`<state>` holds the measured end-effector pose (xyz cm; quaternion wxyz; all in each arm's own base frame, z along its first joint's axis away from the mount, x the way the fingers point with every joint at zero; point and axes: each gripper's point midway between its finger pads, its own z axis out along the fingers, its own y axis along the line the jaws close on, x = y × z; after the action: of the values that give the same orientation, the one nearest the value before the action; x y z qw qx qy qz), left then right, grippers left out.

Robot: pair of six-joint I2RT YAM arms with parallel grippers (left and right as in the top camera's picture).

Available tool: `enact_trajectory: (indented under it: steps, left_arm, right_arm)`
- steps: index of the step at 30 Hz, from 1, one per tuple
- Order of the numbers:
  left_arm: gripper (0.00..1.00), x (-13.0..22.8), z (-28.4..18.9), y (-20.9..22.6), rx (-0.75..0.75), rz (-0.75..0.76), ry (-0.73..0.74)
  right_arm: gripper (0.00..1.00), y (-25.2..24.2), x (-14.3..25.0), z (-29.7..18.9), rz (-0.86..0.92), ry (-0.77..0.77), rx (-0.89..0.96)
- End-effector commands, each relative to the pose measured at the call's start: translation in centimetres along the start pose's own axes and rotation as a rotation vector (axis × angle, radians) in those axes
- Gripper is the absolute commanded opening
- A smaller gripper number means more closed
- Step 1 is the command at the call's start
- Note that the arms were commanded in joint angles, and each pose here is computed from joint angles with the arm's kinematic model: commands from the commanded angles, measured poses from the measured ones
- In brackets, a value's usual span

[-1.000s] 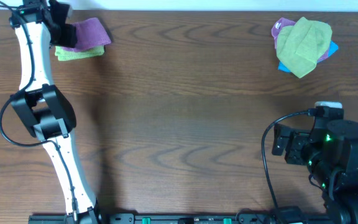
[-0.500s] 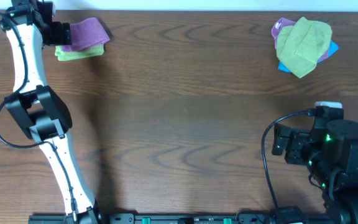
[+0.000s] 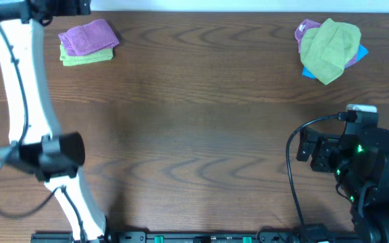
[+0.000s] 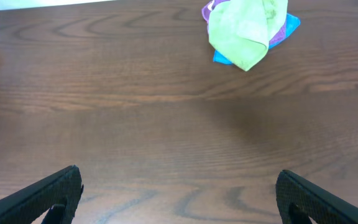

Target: Fold the cloth

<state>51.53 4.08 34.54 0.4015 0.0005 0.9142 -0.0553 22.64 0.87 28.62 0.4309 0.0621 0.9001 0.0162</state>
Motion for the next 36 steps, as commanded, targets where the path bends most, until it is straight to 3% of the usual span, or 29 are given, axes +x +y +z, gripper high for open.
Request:
enact_trajectory:
  steps: [1, 9, 24, 36]
  left_arm:
    - [0.95, 0.9, -0.6, -0.7, 0.023, -0.101, 0.036]
    - [0.95, 4.1, -2.2, -2.7, 0.086, -0.389, 0.181]
    - [0.95, 3.4, -4.0, -8.7, 0.448, -0.415, 0.218]
    - [0.95, 3.8, -3.0, -5.3, 0.273, -0.417, 0.199]
  right_arm:
    - [0.99, -0.2, 0.0, 0.1, 0.013, -0.001, 0.017]
    - [0.99, -0.3, 0.3, 0.1, 0.012, 0.01, 0.019]
    - [0.99, -0.3, 0.3, 0.1, 0.012, 0.01, 0.019]
    - [0.99, -0.3, 0.3, 0.1, 0.012, 0.01, 0.019]
